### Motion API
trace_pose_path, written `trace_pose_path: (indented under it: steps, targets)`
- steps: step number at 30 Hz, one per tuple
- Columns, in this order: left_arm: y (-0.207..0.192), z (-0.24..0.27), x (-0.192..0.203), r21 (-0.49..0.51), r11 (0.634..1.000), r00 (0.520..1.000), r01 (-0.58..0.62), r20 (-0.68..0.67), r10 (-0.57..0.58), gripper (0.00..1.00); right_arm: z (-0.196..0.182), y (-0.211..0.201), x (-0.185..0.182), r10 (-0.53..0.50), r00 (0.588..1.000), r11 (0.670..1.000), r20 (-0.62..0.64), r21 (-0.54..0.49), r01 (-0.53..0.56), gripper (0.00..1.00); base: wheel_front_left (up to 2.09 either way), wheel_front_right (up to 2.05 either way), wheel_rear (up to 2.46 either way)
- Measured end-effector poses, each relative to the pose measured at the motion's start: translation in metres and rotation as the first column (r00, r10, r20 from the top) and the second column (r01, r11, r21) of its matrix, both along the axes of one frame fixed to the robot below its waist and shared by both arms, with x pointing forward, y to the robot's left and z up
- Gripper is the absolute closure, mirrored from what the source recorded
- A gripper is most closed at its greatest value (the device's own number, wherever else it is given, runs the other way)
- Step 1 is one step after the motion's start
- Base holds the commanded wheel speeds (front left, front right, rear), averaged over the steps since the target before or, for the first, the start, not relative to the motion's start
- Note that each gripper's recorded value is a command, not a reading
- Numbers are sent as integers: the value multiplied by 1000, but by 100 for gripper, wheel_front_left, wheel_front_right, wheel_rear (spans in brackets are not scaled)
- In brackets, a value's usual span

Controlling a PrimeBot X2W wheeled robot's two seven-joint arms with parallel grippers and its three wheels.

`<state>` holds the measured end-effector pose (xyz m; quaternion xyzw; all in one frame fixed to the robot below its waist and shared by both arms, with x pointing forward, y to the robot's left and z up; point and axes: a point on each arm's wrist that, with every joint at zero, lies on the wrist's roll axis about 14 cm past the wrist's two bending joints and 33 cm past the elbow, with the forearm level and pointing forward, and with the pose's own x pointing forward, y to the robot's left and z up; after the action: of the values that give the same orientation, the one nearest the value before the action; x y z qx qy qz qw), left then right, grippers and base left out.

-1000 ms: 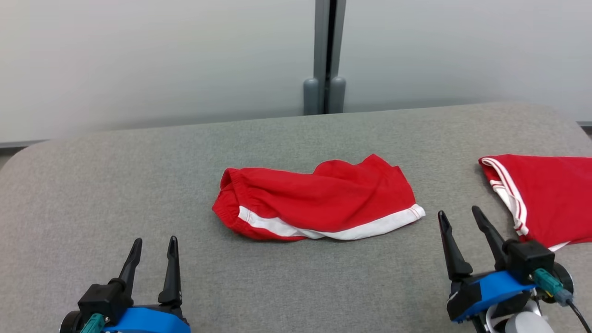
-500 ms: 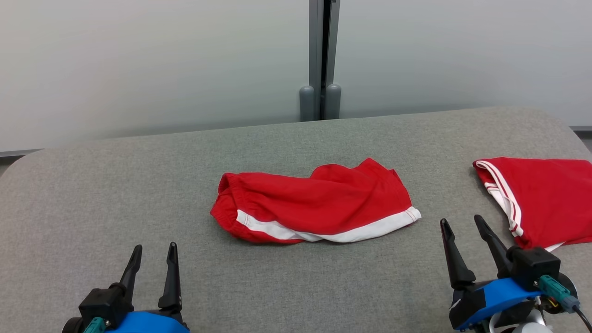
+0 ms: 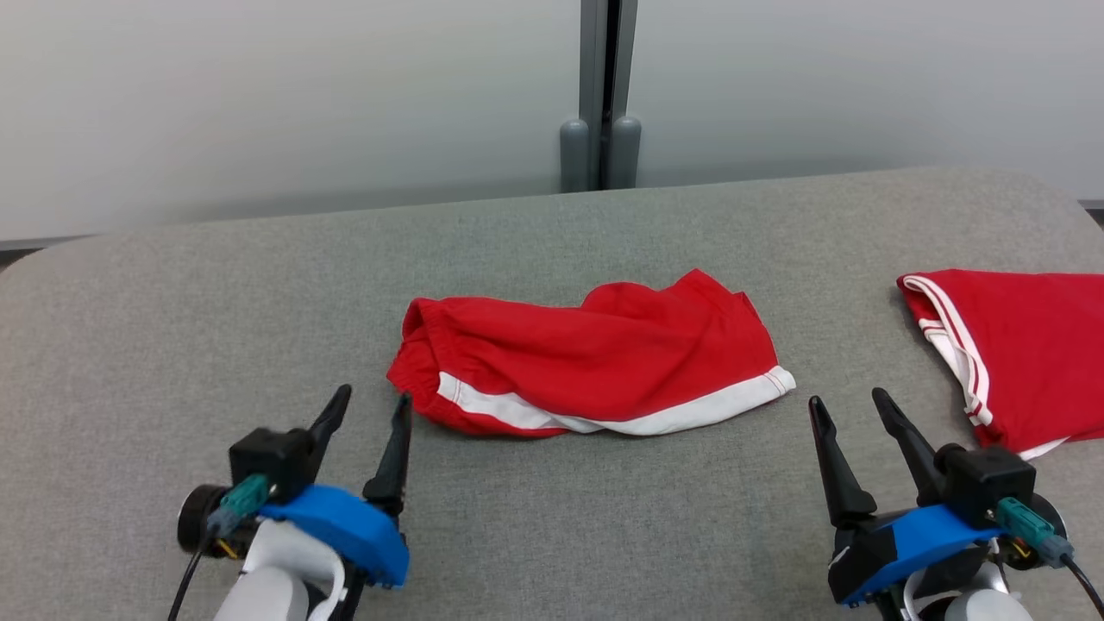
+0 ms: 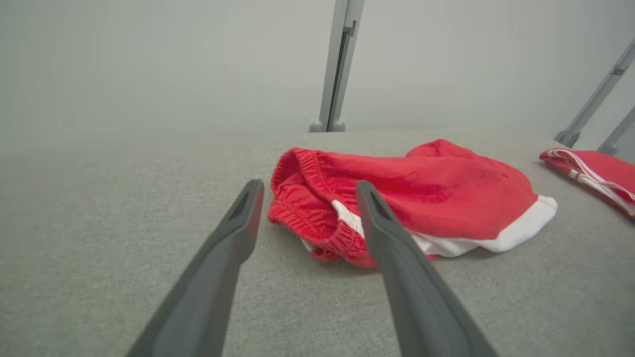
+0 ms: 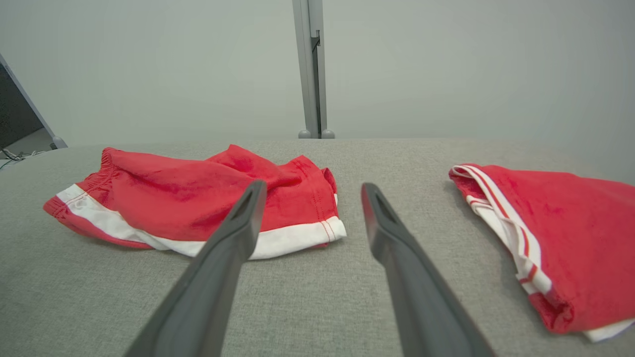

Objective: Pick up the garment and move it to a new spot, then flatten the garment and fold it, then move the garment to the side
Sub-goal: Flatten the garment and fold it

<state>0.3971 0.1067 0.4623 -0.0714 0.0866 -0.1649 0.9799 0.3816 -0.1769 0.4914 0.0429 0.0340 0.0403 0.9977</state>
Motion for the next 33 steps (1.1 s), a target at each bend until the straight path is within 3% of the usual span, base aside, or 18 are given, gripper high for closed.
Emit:
trace_pose_path:
  steps: [5,14,18,20,21,22,23,28,33]
  targets:
    - [-23,-30,16,51,993,974,110,-202,-98,0,-13,5,7,14,999,1000,-40,7,-14,0,0,0,0]
    - [-41,-64,29,76,976,906,205,-392,-160,0,-26,-2,14,-8,997,1000,-70,8,8,0,0,0,0]
    - [-38,-68,31,86,973,897,213,-412,-160,0,-24,-5,20,-15,998,1000,-65,6,16,0,0,0,0]
    - [-38,-68,31,87,973,897,216,-412,-162,51,-28,-5,23,-14,997,1000,-79,6,14,0,0,0,0]
    - [-38,-68,31,86,972,897,217,-411,-164,67,-31,-5,24,-12,996,1000,-93,5,12,0,0,0,0]
    - [-39,-68,31,86,971,896,221,-411,-167,91,-34,-5,25,-9,994,1000,-109,5,10,0,0,0,0]
    - [-40,-69,30,85,971,895,224,-412,-170,100,-37,-5,28,-6,992,1000,-124,5,6,0,0,0,0]
    - [-43,-74,27,70,970,883,233,-433,-181,100,-53,-8,45,-2,975,1000,-222,12,4,0,0,0,0]
    - [-44,-72,29,39,976,893,216,-412,-182,100,-83,-16,55,-19,921,999,-389,31,34,0,0,0,0]
